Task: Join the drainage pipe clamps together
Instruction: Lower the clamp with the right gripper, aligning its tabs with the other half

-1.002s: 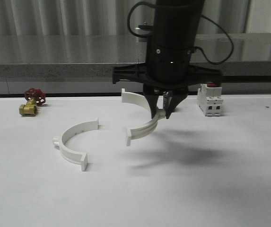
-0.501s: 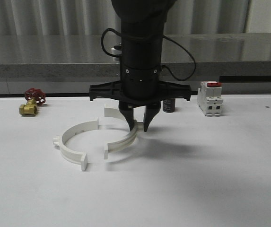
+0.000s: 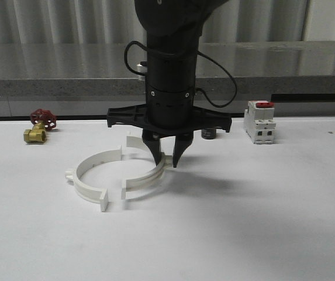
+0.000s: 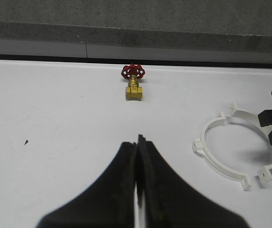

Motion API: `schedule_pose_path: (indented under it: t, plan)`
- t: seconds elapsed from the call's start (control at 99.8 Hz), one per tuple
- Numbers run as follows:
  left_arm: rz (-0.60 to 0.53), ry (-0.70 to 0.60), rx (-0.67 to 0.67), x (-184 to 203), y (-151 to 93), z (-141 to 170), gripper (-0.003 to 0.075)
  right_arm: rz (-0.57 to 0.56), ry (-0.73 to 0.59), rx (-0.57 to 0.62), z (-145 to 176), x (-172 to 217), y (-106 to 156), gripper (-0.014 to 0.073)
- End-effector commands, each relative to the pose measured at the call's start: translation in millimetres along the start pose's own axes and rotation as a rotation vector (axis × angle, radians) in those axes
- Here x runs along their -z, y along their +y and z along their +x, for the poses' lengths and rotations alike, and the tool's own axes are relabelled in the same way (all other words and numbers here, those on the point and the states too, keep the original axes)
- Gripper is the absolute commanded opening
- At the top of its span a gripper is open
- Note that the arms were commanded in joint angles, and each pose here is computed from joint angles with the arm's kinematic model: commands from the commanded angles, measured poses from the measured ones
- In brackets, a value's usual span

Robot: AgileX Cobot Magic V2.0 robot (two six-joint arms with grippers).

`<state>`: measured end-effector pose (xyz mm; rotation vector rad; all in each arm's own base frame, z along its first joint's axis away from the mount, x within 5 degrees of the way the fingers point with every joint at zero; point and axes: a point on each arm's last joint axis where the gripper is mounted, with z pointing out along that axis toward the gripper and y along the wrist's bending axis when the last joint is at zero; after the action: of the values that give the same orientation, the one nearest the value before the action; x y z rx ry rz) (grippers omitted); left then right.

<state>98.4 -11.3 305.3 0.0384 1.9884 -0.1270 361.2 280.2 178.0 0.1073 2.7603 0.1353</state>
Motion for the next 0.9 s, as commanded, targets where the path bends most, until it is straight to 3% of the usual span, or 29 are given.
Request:
schedule_pose_path:
  t: [0.0,0.892]
  plan:
    - [0.010,-0.106,0.008,4,-1,-15,-0.0021,-0.078,-0.091,-0.019,-16,33,5,0.0062]
    - [0.010,-0.106,0.008,4,-1,-15,-0.0021,-0.104,-0.041,-0.050,-8,19,12,0.0062]
